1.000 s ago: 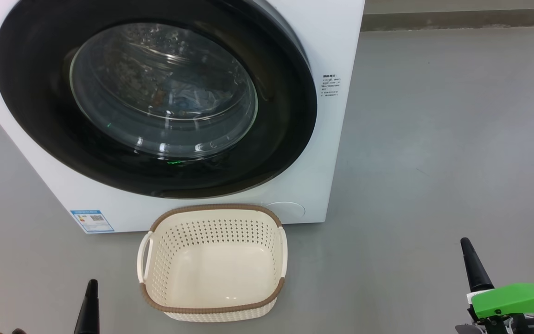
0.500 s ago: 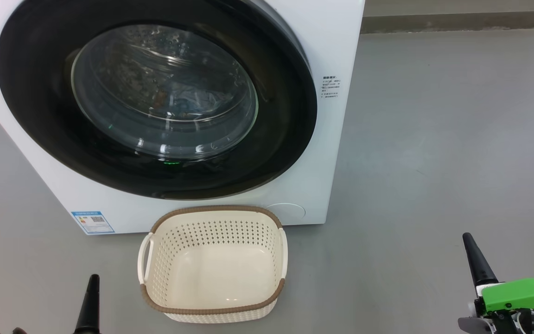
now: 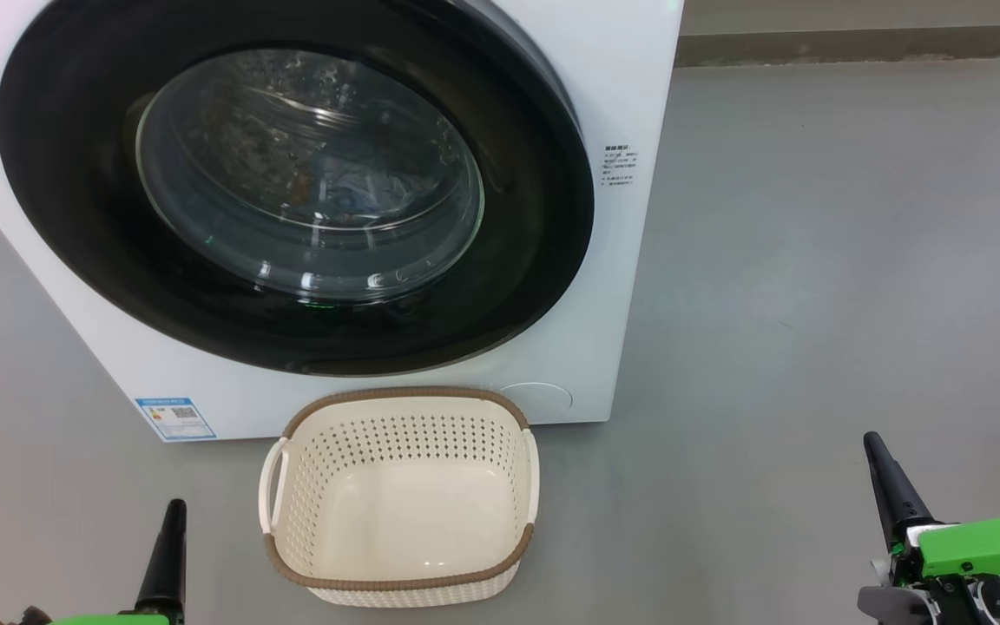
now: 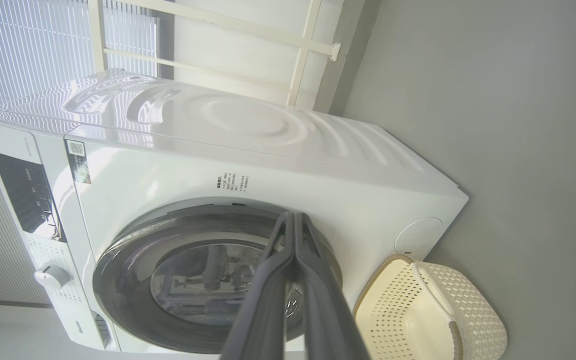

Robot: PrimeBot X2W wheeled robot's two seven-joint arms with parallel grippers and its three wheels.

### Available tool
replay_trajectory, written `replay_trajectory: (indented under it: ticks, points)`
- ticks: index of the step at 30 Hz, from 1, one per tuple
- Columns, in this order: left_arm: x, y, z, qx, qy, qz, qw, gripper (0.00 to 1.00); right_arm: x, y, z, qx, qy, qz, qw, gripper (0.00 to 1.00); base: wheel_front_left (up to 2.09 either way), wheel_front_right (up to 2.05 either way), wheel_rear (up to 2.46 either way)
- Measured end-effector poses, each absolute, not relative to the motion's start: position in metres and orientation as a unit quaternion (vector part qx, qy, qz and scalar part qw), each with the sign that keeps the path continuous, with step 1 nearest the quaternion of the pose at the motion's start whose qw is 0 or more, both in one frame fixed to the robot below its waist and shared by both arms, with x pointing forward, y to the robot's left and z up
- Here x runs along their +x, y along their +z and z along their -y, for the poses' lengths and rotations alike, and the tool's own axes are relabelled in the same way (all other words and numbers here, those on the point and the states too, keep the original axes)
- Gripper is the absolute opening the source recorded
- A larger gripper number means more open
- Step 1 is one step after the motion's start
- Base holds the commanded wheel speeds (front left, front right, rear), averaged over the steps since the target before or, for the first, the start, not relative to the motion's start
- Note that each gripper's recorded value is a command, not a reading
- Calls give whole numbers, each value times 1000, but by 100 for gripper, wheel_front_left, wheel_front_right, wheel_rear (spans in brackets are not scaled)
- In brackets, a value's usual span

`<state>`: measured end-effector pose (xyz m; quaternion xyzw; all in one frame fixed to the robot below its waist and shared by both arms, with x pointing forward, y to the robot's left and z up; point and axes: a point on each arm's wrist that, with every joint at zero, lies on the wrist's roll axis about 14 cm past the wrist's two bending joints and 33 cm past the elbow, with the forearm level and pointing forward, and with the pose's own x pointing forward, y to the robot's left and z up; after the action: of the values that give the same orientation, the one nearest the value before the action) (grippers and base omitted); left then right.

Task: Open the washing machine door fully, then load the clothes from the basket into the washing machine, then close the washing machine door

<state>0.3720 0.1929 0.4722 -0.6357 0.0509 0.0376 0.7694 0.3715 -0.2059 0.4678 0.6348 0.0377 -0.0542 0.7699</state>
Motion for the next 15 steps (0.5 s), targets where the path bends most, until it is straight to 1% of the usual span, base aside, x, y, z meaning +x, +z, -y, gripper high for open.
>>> replay_trajectory:
  ticks: [8, 12, 13, 15]
  points:
    - [374, 477, -190, -669, 31, -46, 741, 0, 377, 478, 205, 670, -44, -24, 740, 0, 0, 0, 0]
    - [377, 484, -189, -683, 22, -39, 729, 0, 377, 479, 207, 681, -43, -22, 731, 0, 0, 0, 0]
    - [377, 484, -189, -690, 23, -40, 722, 0, 377, 480, 206, 692, -41, -21, 720, 0, 0, 0, 0]
    - [377, 485, -189, -698, 21, -39, 715, 0, 377, 480, 206, 698, -40, -19, 714, 0, 0, 0, 0]
